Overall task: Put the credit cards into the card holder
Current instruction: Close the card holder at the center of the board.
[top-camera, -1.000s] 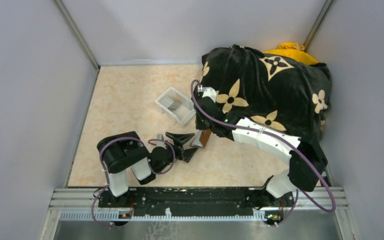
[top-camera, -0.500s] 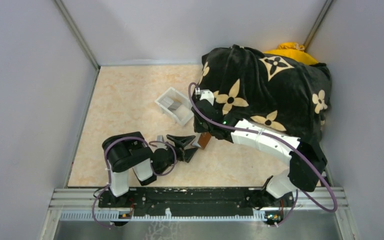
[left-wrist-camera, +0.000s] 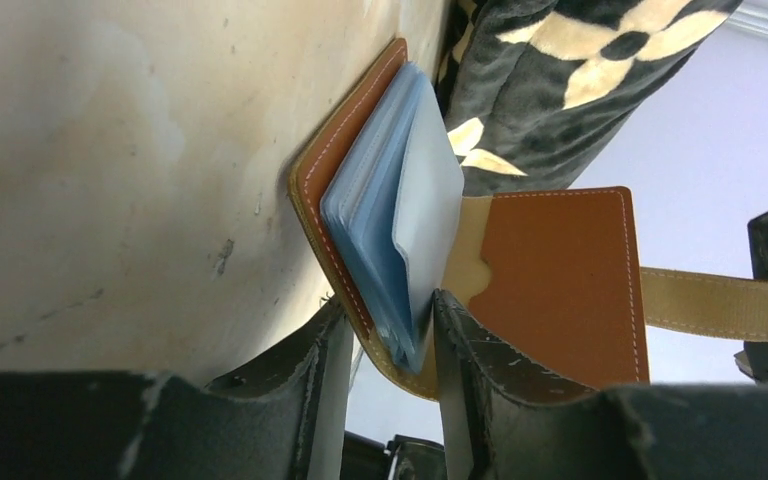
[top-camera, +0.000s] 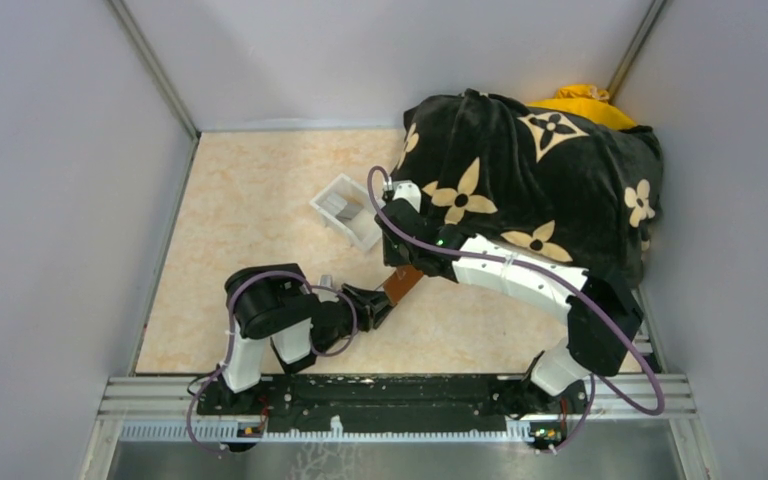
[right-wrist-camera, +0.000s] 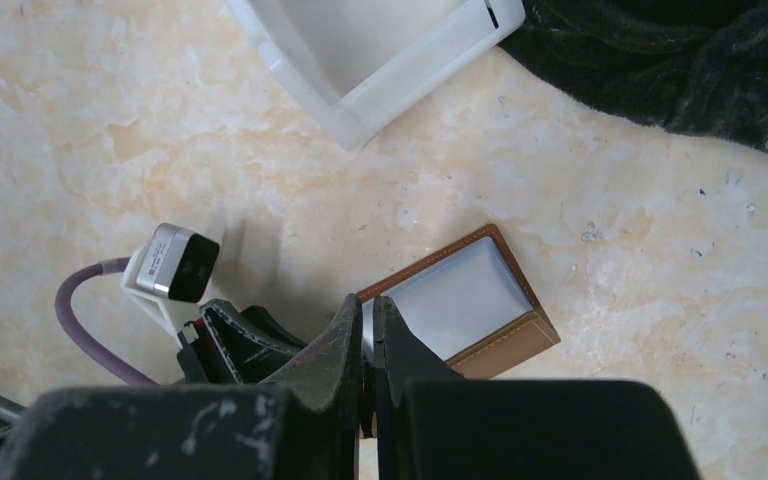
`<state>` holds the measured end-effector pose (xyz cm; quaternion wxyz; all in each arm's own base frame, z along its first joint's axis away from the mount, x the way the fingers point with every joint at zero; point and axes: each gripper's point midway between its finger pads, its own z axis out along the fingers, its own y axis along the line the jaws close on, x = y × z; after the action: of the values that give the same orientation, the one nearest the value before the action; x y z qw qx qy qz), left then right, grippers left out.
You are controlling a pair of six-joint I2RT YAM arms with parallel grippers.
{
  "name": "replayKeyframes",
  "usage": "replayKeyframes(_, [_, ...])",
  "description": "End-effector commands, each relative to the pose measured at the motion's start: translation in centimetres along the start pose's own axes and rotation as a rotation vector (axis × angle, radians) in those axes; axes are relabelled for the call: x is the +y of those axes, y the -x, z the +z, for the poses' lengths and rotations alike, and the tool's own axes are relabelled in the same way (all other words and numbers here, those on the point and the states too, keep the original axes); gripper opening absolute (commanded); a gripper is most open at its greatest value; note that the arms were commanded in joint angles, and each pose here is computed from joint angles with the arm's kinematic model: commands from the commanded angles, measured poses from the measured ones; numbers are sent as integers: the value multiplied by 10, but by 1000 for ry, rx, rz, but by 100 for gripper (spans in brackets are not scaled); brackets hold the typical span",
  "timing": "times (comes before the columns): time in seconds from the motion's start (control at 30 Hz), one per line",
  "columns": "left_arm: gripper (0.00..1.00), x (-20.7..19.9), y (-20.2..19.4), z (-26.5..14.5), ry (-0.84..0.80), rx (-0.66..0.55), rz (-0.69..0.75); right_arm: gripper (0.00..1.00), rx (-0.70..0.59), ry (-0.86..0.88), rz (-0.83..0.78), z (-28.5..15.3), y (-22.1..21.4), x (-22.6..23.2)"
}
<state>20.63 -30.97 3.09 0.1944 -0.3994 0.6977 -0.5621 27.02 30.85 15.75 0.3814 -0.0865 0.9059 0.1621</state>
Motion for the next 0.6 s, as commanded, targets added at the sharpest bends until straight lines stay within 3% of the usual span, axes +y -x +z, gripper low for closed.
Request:
replayKeyframes(0.0, [44,42,24,-19,101,-36,-108,0,-52,51,19,-3,20,20])
replayKeyframes(0.1, [42,42,25,-18,95,-42,-110,0,-50,53,18,-2,19,20])
replayKeyframes(0.37, [15,35,29,-26,77,-57,-99,0,-48,54,0,-2,23,21])
replayKeyframes(0.57, [8,20,34,-40,49,-77,-80,0,-8,55,-24,7,14,23])
